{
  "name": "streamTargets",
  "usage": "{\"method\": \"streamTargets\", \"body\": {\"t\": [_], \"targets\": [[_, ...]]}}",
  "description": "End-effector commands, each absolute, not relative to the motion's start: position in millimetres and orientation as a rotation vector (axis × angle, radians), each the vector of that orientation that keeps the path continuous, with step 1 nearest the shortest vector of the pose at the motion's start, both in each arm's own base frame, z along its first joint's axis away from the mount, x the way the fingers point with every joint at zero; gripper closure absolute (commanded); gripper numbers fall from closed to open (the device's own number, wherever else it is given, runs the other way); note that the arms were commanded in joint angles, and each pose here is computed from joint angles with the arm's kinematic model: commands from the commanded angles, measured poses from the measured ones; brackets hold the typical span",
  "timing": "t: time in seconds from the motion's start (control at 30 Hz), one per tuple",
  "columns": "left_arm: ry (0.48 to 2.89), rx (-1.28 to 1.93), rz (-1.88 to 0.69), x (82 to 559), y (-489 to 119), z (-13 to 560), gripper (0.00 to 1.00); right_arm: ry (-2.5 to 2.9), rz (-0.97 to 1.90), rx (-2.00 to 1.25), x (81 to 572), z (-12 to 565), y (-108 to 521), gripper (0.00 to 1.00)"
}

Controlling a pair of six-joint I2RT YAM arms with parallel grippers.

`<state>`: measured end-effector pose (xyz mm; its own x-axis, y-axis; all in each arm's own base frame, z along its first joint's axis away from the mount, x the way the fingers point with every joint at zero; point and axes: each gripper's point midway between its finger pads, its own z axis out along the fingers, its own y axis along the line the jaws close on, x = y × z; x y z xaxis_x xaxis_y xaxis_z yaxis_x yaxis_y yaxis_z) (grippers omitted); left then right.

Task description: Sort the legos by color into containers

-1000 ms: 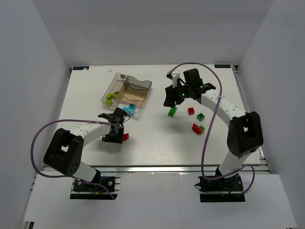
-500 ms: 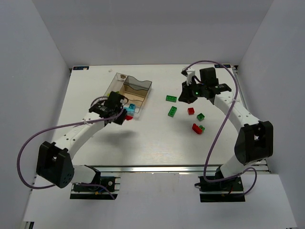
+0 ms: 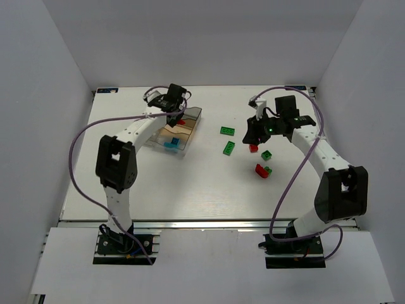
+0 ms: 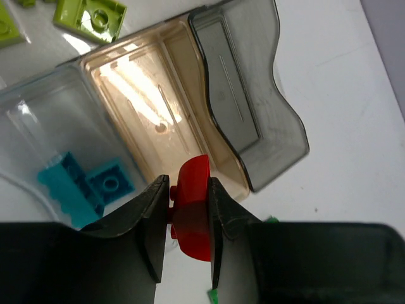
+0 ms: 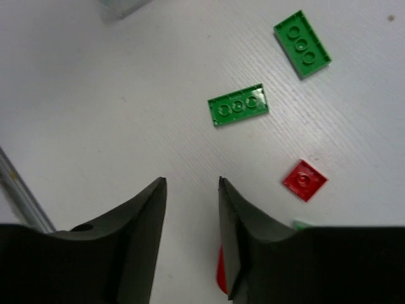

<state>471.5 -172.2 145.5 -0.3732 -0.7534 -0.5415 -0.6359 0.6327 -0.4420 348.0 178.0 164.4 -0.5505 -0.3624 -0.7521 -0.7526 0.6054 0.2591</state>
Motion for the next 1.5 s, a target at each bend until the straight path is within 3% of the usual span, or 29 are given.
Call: {"method": "streamTargets", "body": {"t": [0.0,0.1,0.37,0.47,0.6,0.8,0.83,0.87,1.0,1.17,1.47], "targets": [[2.093,-1.061,-0.098,487.9,-156.0,161.3,1.00,2.085,0.727,-0.909,342.7,185.3,170.8,0.52],[2.109,-1.077,-0.047,497.5,-148.8,149.3,0.95,2.078,0.703,-0.897,340.7,185.9,164.4,0.37],[2.161,-1.087,-0.033,502.5,-143.0,130.8,0.49,2.151,0.644,-0.854,353.9,164.6,152.0,0.17],[2.167,-1.071,-0.075,499.2,-146.3,135.5,0.39,2.224,0.563,-0.837,374.1,147.0,144.8,0.11],[2.176,-1.010,-0.146,490.4,-150.4,150.4,0.29,2.421,0.425,-0.802,396.2,100.2,126.3,0.11],[2.134,-0.730,-0.436,472.4,-174.4,211.9,0.26,2.476,0.220,-0.725,429.7,76.8,108.7,0.18],[2.184,-0.678,-0.459,456.7,-177.2,192.8,0.25,2.496,0.216,-0.724,430.2,72.7,107.2,0.19],[2.095,-0.524,-0.636,449.4,-194.9,233.9,0.22,2.531,0.215,-0.725,428.5,62.6,106.6,0.23],[1.963,-0.319,-0.877,399.0,-208.8,259.9,0.13,2.550,0.232,-0.725,431.0,53.3,112.1,0.30],[1.978,-0.328,-0.861,355.7,-190.2,244.6,0.10,2.594,0.284,-0.731,427.2,42.5,121.0,0.38],[1.944,-0.391,-0.887,317.3,-175.1,241.9,0.11,2.640,0.334,-0.746,410.0,35.9,131.5,0.42]]}}
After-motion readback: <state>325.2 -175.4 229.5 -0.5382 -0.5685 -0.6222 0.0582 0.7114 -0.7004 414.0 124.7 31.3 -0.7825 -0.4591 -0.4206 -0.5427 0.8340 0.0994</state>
